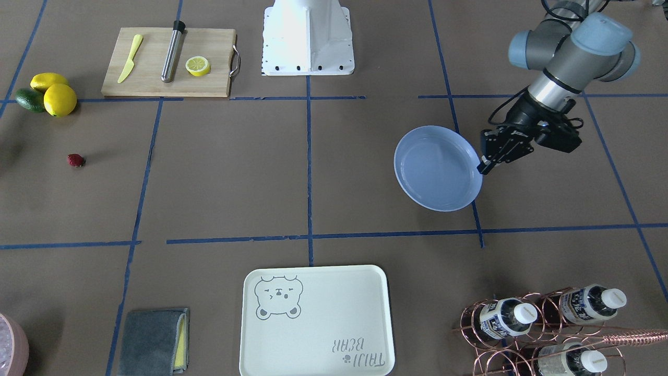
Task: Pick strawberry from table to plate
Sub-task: 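Slide the light blue plate with the left gripper toward the table center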
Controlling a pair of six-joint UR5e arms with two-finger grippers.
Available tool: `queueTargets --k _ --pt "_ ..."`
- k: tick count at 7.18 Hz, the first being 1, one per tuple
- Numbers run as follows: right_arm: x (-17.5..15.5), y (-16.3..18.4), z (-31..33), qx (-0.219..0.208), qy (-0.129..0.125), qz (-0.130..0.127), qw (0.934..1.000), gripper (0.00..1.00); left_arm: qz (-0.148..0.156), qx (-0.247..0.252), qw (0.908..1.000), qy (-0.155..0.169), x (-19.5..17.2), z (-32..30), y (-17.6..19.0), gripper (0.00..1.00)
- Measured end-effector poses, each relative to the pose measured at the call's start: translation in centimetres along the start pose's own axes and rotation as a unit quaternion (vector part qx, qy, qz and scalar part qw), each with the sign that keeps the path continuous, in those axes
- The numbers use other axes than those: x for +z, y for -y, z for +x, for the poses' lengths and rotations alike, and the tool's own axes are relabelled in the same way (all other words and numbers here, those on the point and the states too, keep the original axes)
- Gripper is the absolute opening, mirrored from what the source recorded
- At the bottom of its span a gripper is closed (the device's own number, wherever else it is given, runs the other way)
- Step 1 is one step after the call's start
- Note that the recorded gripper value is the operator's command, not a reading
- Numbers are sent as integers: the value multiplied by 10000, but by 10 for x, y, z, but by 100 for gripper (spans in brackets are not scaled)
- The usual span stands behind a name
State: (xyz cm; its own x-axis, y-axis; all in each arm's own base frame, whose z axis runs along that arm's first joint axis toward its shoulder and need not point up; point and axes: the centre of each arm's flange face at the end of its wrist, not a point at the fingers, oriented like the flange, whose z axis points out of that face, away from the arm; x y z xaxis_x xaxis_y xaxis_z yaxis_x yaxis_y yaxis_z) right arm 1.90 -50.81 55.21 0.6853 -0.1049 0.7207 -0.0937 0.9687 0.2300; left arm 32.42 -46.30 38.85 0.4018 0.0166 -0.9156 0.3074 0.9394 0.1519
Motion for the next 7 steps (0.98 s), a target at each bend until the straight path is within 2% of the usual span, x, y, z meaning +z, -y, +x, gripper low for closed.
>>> queueTargets --k 2,3,5,6,7 --pt "1 -1 1 12 -3 -11 10000 100 -37 -244 9996 156 62 124 -40 0" --pt "1 -2 2 18 -5 -17 10000 100 -36 -290 9993 214 88 161 -70 0" --pt "2 -2 3 25 -7 -24 10000 100 -74 -206 9993 312 122 190 -124 0" --pt "2 -2 2 24 -6 -24 10000 100 -95 -179 9993 328 127 194 -135 0" --pt "2 -3 2 24 -6 -23 10000 100 -102 -165 9993 330 129 195 -138 11"
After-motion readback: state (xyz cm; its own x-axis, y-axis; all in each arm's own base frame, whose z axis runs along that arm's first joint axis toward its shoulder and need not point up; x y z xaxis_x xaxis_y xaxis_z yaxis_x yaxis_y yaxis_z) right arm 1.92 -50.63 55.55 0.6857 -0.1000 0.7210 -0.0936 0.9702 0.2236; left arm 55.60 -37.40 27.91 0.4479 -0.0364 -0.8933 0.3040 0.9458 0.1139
